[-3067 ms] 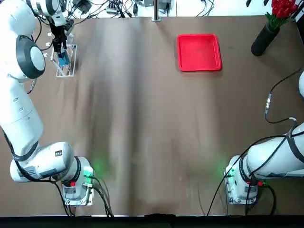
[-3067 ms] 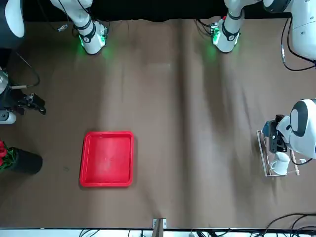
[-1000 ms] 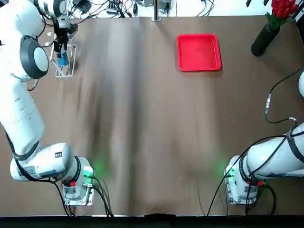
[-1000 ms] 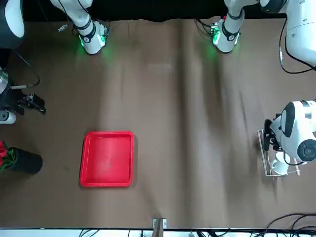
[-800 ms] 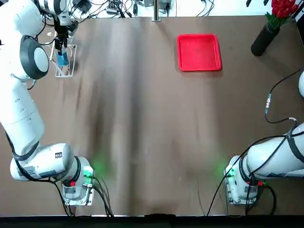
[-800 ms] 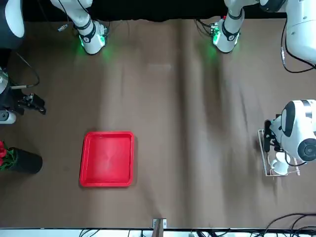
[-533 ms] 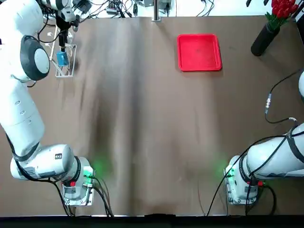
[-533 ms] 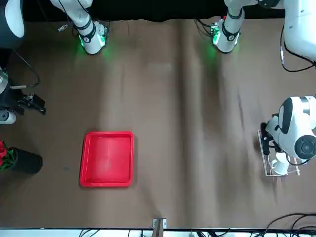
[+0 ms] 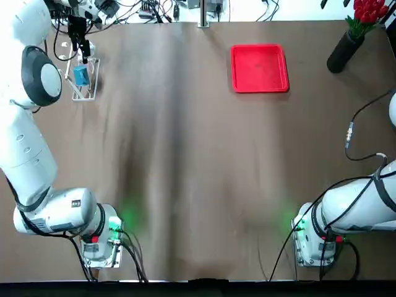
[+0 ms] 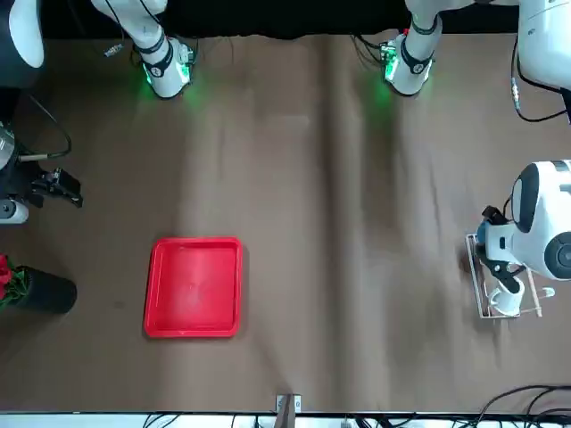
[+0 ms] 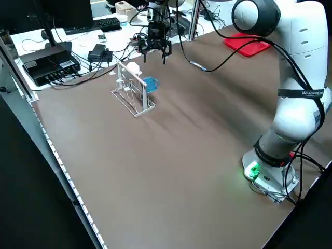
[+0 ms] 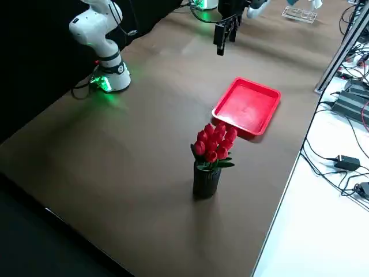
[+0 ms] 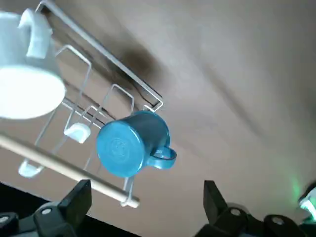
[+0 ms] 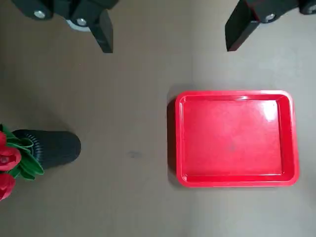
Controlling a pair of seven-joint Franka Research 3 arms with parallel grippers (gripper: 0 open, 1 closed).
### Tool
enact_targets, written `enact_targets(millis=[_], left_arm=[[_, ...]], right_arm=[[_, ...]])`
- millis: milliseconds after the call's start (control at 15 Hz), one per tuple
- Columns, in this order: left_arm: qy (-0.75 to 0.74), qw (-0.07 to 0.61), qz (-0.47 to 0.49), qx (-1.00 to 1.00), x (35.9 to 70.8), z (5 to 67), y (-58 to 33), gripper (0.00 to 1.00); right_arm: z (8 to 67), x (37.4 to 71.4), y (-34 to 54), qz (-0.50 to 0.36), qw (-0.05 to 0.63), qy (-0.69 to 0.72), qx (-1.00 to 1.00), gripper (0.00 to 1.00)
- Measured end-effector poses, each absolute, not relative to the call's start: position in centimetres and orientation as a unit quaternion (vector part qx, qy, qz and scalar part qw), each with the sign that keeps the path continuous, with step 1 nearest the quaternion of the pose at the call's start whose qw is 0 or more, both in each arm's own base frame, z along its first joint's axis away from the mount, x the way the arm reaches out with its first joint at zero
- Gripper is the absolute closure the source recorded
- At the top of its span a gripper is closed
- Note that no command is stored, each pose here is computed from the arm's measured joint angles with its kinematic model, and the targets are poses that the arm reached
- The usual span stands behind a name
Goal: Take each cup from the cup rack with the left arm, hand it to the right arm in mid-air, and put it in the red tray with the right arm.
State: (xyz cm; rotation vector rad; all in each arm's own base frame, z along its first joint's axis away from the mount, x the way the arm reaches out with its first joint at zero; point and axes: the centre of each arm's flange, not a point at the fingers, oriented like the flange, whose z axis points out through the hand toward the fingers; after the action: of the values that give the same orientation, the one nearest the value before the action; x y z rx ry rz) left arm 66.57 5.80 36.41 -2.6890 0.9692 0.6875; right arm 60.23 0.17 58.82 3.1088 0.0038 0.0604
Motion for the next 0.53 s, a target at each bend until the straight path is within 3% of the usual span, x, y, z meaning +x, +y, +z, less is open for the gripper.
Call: enact_targets(millis=[533], left_arm=[[0.283, 0.097, 0.213, -0.930, 67.2, 33.6, 7.8, 0.00]], right_arm=[[58.8, 60.2, 0.2, 0.020, 0.016, 0.001, 1.000, 0.00]])
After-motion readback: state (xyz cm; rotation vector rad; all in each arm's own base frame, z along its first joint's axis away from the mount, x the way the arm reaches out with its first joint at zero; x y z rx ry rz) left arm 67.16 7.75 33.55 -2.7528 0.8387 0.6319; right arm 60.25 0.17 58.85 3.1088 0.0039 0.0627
